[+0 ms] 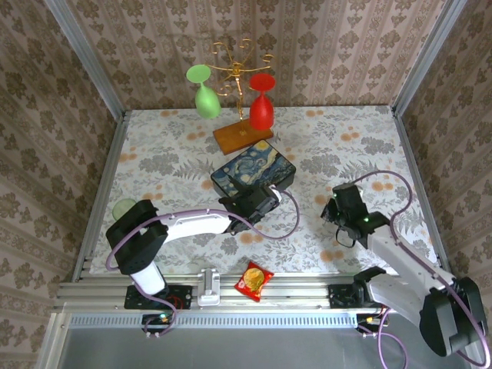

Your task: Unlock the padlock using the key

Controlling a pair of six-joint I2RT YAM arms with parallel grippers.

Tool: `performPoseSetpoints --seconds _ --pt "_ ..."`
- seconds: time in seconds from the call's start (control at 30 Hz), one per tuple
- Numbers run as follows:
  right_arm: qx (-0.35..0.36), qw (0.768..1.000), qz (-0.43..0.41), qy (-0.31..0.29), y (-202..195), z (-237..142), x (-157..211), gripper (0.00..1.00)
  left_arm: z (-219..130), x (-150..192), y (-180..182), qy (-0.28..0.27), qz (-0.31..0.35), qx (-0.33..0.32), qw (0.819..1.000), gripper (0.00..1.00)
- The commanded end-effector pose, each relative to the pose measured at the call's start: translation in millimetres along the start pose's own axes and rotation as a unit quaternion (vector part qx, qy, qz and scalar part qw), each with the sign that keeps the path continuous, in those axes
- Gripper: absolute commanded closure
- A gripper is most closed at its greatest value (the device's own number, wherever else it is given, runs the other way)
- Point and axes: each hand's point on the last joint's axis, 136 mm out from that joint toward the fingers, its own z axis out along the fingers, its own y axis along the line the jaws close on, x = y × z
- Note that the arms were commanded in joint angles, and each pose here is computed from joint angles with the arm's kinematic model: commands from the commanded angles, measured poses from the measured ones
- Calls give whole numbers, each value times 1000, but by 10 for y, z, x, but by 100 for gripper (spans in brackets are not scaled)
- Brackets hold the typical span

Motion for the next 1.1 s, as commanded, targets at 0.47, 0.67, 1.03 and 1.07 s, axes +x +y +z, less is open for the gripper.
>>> performPoseSetpoints --seconds 0.47,0.67,1.03,1.07 --pt "48 991 -91 86 150 341 162 100 -284 558 217 85 -11 -35 996 23" --pt "58 988 -103 95 119 391 194 100 -307 802 221 155 -57 -8 986 15" --pt "17 991 -102 82 319 471 124 100 -134 968 630 174 -160 -65 970 0" --pt "15 991 -102 82 323 477 132 100 -139 953 683 167 -174 -65 968 0"
